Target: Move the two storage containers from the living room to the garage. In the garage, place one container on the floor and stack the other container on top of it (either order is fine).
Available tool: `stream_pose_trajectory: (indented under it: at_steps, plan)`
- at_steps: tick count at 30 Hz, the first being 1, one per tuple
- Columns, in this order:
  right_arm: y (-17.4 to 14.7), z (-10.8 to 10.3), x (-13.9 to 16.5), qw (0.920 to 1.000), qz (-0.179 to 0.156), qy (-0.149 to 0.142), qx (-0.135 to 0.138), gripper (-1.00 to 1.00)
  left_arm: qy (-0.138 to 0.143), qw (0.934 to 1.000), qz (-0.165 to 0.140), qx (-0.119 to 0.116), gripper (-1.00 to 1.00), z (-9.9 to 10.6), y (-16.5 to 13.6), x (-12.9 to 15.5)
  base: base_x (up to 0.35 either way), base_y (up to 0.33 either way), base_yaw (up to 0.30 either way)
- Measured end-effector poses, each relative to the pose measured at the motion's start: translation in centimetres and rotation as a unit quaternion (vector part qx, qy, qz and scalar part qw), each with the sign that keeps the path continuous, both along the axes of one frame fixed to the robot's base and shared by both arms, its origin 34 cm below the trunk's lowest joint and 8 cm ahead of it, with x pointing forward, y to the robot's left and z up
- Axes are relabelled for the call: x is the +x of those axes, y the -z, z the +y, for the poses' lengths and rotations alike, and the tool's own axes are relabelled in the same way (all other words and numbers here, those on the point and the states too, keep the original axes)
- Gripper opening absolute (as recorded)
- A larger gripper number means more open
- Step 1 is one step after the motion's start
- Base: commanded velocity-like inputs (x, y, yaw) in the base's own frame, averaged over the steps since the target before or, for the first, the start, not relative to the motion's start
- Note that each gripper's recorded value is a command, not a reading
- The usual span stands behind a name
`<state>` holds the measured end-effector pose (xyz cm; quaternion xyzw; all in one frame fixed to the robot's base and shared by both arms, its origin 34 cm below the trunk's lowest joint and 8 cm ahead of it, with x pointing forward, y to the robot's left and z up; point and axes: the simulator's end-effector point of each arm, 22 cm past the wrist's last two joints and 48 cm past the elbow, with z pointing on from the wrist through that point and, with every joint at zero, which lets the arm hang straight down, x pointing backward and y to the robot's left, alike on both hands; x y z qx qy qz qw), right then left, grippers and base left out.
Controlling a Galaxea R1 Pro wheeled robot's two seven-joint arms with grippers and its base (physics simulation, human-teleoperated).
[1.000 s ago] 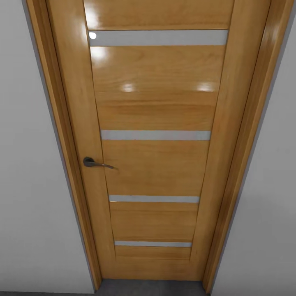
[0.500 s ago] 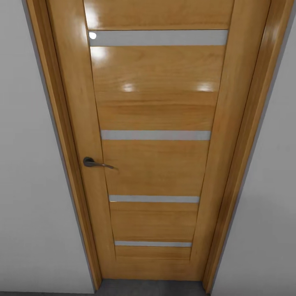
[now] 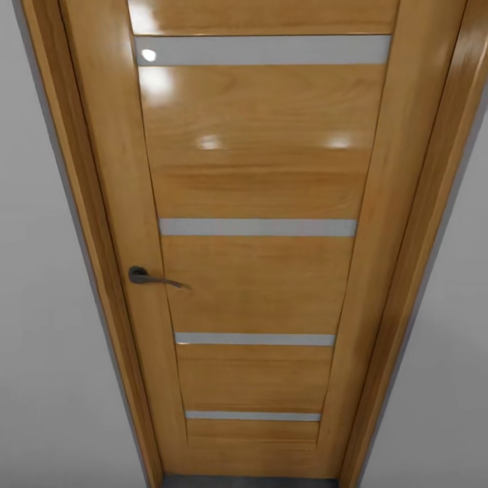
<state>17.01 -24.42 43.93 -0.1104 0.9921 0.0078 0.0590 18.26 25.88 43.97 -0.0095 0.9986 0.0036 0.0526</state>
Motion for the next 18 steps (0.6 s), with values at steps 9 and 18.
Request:
stream_pose_trajectory:
  at_steps: [9,18]
  plan:
    - [0.0,0.0,0.02,1.0,0.0,-0.001,0.0,1.0,0.0,1.0,0.0,0.0,1.0,0.02,0.01,0.0,0.079,0.0,0.0]
    - [0.0,0.04,0.07,1.0,-0.001,-0.001,0.002,1.0,0.0,1.0,0.0,0.0,1.0,0.04,0.01,0.0,0.001,0.0,0.0]
